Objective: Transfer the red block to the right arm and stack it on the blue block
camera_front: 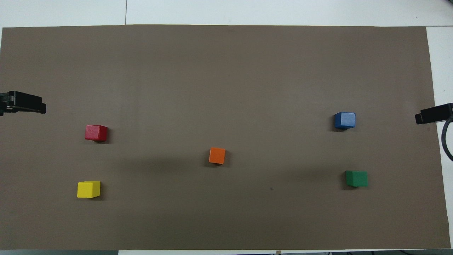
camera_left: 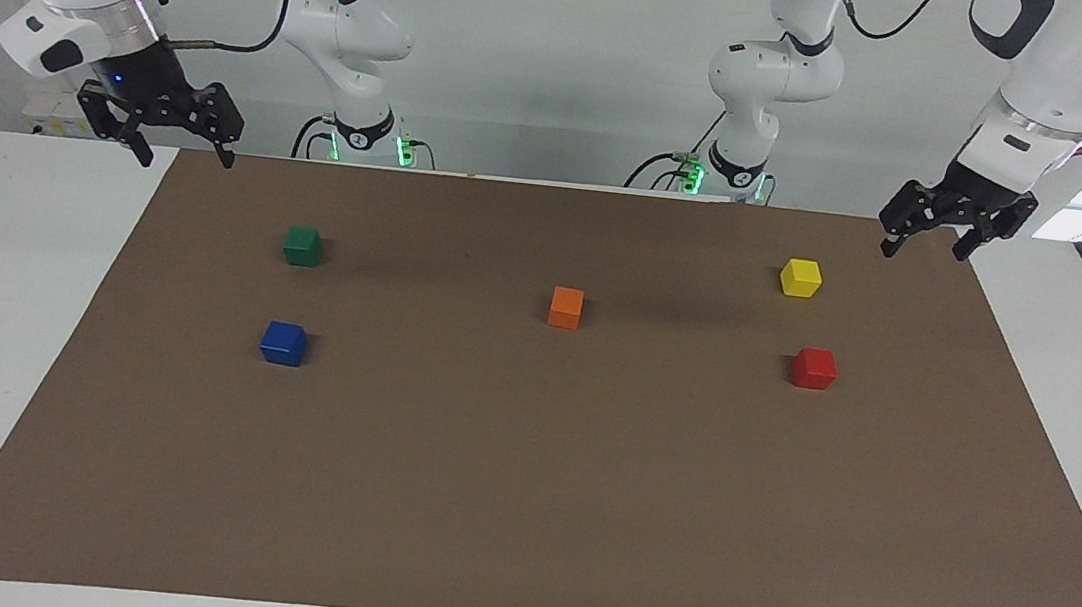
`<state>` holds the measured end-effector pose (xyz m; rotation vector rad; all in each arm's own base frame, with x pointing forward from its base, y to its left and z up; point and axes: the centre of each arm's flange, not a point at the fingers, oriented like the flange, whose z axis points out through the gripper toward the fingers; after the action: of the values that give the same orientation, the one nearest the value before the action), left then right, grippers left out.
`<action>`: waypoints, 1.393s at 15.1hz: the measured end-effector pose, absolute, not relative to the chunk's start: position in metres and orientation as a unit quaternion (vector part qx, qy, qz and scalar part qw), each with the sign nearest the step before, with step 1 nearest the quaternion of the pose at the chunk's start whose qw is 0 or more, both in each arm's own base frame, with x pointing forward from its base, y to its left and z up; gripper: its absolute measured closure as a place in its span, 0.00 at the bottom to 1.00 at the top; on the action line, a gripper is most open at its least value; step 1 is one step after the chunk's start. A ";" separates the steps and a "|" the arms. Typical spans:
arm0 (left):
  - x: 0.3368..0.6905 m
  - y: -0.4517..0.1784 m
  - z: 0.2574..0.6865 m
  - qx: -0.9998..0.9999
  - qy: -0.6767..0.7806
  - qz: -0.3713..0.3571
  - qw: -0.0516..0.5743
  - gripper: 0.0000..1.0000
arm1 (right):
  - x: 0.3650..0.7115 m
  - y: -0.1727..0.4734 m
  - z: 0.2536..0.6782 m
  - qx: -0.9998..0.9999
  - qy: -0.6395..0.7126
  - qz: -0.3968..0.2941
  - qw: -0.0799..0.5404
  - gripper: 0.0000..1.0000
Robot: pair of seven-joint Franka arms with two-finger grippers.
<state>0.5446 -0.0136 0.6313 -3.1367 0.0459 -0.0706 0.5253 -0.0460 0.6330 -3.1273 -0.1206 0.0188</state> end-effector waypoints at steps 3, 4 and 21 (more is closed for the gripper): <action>0.545 -0.015 0.630 -1.000 0.015 -0.022 0.002 0.00 | 0.525 -0.046 0.633 -0.999 -0.039 0.006 0.006 0.00; 0.545 -0.015 0.630 -1.000 0.015 -0.022 0.002 0.00 | 0.525 -0.046 0.633 -0.999 -0.039 0.006 0.006 0.00; 0.571 0.007 0.403 -1.000 -0.009 0.004 -0.003 0.00 | 0.525 -0.044 0.631 -0.999 -0.040 0.011 0.007 0.00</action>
<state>0.5709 0.0069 0.4032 -3.1465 -0.0293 0.0111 0.5245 -0.0444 0.6308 -3.1257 -0.1250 0.0352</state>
